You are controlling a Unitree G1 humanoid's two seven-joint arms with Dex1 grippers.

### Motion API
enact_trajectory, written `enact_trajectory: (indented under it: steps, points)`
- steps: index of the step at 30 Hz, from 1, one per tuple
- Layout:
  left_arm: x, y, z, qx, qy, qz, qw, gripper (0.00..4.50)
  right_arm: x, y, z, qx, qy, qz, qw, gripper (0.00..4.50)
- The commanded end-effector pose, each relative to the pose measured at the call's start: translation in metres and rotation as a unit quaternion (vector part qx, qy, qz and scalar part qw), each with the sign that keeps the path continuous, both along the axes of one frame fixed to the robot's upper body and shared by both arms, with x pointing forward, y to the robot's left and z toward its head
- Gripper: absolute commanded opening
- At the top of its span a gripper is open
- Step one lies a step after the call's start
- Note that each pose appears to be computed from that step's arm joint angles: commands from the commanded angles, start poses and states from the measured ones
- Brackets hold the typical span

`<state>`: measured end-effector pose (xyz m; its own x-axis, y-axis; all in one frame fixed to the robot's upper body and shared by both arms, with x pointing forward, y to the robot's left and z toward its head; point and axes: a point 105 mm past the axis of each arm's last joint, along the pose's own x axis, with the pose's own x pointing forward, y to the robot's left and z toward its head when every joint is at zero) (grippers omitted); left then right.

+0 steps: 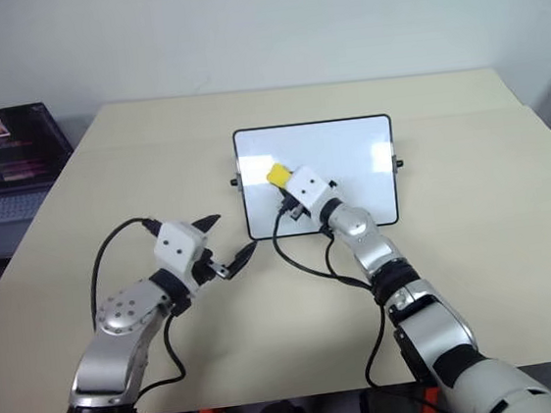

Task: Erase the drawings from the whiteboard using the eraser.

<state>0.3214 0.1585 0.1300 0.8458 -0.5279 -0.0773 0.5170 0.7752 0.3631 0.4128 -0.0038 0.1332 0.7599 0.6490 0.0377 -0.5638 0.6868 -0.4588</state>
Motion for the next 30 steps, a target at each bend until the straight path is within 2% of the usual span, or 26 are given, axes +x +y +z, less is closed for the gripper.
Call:
enact_trajectory:
  steps: [1, 8, 12, 18, 20, 24, 28, 30]
  points:
    - [-0.001, -0.005, 0.014, 0.000, -0.026, -0.006, 1.000, 4.50, -0.007, -0.006, -0.011, -0.010, 0.020, 0.002, 1.000, 1.34]
    - [-0.003, -0.004, 0.013, -0.001, -0.024, -0.003, 1.000, 4.50, -0.018, -0.016, -0.020, -0.023, 0.034, 0.007, 0.999, 1.34]
    - [-0.001, -0.004, 0.013, -0.002, -0.025, -0.003, 1.000, 4.50, -0.019, -0.025, -0.015, -0.026, 0.026, 0.004, 0.999, 1.34]
    - [0.000, -0.007, 0.013, -0.004, -0.026, -0.006, 1.000, 4.50, -0.007, -0.045, 0.021, -0.003, -0.022, -0.029, 0.999, 1.34]
    - [0.000, -0.008, 0.013, -0.005, -0.026, -0.008, 1.000, 4.50, 0.000, -0.048, 0.040, 0.011, -0.047, -0.041, 0.998, 1.34]
    - [0.001, -0.010, 0.013, -0.006, -0.027, -0.010, 1.000, 4.50, 0.010, -0.047, 0.061, 0.022, -0.072, -0.054, 0.996, 1.34]
    - [0.001, -0.010, 0.013, -0.006, -0.028, -0.011, 1.000, 4.50, 0.017, -0.037, 0.061, 0.014, -0.066, -0.053, 0.996, 1.34]
    - [0.001, -0.009, 0.014, -0.006, -0.029, -0.011, 1.000, 4.50, 0.018, -0.027, 0.050, 0.002, -0.055, -0.047, 0.997, 1.34]
